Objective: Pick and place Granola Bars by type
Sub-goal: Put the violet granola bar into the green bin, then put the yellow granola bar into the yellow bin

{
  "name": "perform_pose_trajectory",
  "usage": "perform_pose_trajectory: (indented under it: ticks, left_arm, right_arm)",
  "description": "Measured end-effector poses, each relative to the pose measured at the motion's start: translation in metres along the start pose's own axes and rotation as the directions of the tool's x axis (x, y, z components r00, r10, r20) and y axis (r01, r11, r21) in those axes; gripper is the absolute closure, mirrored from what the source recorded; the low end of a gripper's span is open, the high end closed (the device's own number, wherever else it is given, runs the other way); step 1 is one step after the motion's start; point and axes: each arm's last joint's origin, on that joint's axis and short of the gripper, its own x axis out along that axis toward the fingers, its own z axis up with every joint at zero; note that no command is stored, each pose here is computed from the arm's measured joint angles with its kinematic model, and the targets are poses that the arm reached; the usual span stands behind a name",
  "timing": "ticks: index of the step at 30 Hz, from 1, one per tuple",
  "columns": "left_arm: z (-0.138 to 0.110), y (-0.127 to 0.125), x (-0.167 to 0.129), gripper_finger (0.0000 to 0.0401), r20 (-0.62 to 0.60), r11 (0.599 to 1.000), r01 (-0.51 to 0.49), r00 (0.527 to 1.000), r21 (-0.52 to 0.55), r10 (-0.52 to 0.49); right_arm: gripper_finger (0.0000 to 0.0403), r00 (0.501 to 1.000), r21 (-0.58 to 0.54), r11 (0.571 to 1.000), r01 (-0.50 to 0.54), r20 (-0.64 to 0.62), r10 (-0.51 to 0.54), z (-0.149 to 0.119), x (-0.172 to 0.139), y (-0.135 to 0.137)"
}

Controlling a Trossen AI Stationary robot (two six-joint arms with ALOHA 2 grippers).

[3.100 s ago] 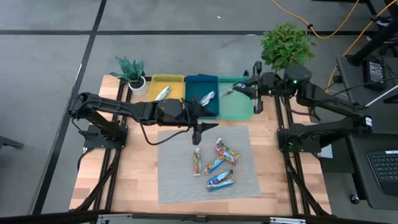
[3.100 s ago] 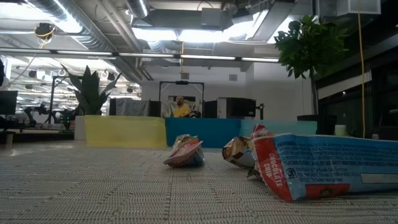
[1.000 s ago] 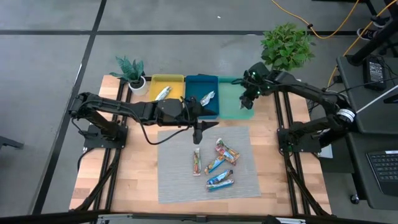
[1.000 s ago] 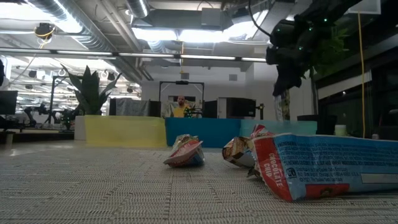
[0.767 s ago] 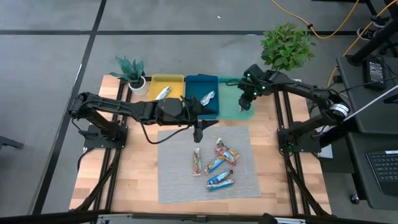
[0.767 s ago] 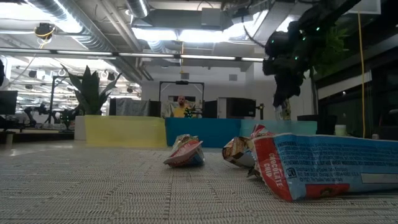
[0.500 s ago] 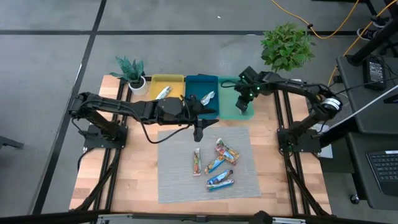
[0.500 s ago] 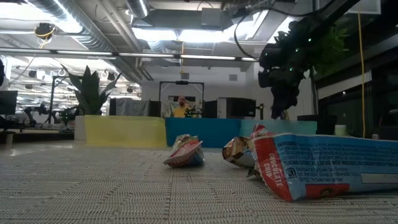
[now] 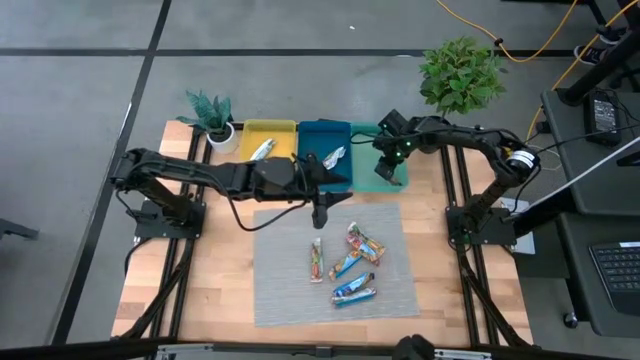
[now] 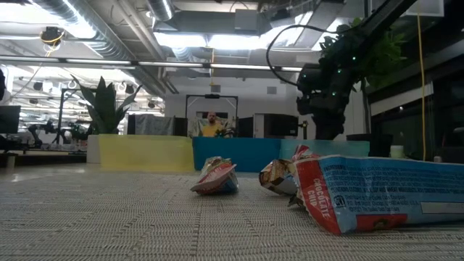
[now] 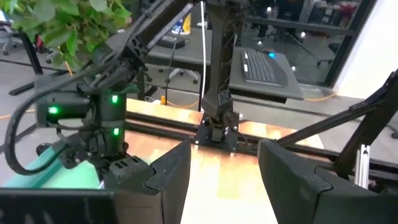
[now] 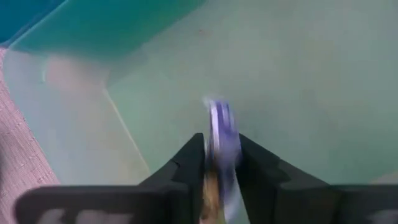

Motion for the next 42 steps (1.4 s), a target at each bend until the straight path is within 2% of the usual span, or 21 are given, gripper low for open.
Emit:
perform_pose_trajectory:
  ticks: [4,9,13,19,25,29,33,39,42]
  left_arm:
    - [-0.003,-0.002,0.004,0.0223,-0.007,0.999,0.032,0.999,-0.005,-0.032]
    - [-0.01,-0.002,0.01,0.0223,-0.036,1.0,0.029,0.999,-0.011,-0.029]
    - [-0.011,-0.003,0.012,0.0223,-0.032,1.0,0.029,0.999,-0.009,-0.029]
    - [-0.011,-0.003,0.012,0.0223,-0.028,0.999,0.028,0.999,0.033,-0.027]
    - [-0.004,-0.001,0.002,0.0223,-0.024,0.998,0.021,1.0,0.059,-0.019]
    - [-0.002,0.003,-0.012,0.0223,-0.093,0.997,-0.02,0.995,0.08,0.027]
    - [0.0,0.008,-0.03,0.0223,-0.147,0.992,-0.074,0.985,0.098,0.088]
    - [0.004,0.006,-0.041,0.0223,-0.157,0.993,-0.06,0.985,0.103,0.076]
    - [0.003,0.003,-0.042,0.0223,-0.16,0.992,-0.047,0.985,0.118,0.066]
  right_arm:
    - [0.028,0.998,-0.001,0.998,0.062,0.0,-0.062,0.001,0.0,-0.002]
    - [0.0241,0.998,-0.005,0.998,0.065,0.018,-0.065,0.001,-0.005,-0.001]
    - [0.0221,0.995,-0.029,0.998,0.049,0.092,-0.046,0.003,-0.022,0.006]
    - [0.0219,0.971,-0.133,0.989,0.064,0.235,-0.031,0.002,-0.061,0.031]
    - [0.0235,0.948,-0.302,0.953,0.03,0.311,0.068,-0.014,-0.098,0.076]
    - [0.0245,0.935,-0.413,0.911,-0.01,0.319,0.155,-0.031,-0.117,0.107]
    - [0.0252,0.931,-0.524,0.85,-0.054,0.281,0.233,-0.05,-0.128,0.135]
    - [0.0254,0.936,-0.692,0.704,-0.159,0.122,0.331,-0.082,-0.132,0.175]
    - [0.0254,0.925,-0.74,0.631,-0.232,0.033,0.379,-0.095,-0.131,0.192]
